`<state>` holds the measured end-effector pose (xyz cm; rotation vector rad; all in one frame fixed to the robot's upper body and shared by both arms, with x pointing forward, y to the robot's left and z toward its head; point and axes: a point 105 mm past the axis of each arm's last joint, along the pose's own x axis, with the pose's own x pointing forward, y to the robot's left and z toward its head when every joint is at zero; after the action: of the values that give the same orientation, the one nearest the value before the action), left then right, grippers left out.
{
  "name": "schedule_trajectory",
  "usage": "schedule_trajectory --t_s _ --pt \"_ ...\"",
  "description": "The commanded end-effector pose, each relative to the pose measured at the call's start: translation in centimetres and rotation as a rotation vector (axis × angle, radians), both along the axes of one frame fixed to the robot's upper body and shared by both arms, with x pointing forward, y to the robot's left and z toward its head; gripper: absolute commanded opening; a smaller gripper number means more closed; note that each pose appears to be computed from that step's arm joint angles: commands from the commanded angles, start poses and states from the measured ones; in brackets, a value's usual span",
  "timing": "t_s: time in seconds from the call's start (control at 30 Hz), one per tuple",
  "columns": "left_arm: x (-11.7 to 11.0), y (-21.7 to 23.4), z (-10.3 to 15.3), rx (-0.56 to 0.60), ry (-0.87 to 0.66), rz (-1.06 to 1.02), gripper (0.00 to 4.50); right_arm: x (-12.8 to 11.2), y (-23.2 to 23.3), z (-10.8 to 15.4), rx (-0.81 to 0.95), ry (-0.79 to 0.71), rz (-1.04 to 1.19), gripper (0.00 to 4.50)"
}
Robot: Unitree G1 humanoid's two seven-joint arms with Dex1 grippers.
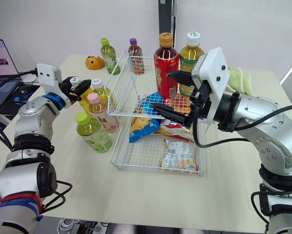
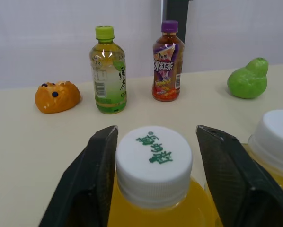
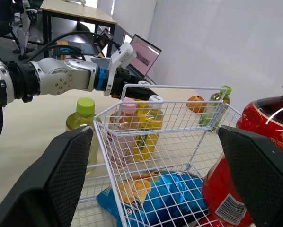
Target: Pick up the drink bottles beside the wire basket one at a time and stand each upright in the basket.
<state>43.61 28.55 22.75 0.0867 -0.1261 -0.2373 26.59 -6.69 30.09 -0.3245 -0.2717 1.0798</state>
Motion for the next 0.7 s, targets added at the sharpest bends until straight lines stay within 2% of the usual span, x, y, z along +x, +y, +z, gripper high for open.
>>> schedule_trajectory --t_s 0.03,0.2,0.37,0.4,0.5,0.6,0.7 --pt "0.0 0.4 1.5 -0.002 -0.042 0.008 1.39 -1.0 -0.1 1.4 0.013 -0.064 0.014 4.5" --pt "-0.4 0.7 1.7 0.003 -0.054 0.003 1.37 -1.0 0.0 1.5 0.017 -0.063 0.023 4.5" --pt "-1.4 0.2 5.3 0.058 -0.115 -0.09 1.37 -0.7 -0.2 1.4 0.019 -0.057 0.023 4.5" --pt "-2.1 0.2 7.9 0.078 -0.134 -0.14 1.37 -0.7 -0.4 1.4 0.018 -0.057 0.021 4.5" --pt "-4.4 -0.6 13.3 0.119 -0.143 -0.287 1.37 -0.4 -0.7 1.5 0.015 -0.055 0.017 4.5" --pt "-6.4 -1.8 16.9 0.139 -0.127 -0.426 1.37 -0.1 -0.8 1.5 0.011 -0.052 0.018 4.5" --pt "-7.9 -3.3 20.9 0.138 -0.179 -0.522 1.37 0.3 -0.7 1.7 0.014 -0.058 0.026 4.5"
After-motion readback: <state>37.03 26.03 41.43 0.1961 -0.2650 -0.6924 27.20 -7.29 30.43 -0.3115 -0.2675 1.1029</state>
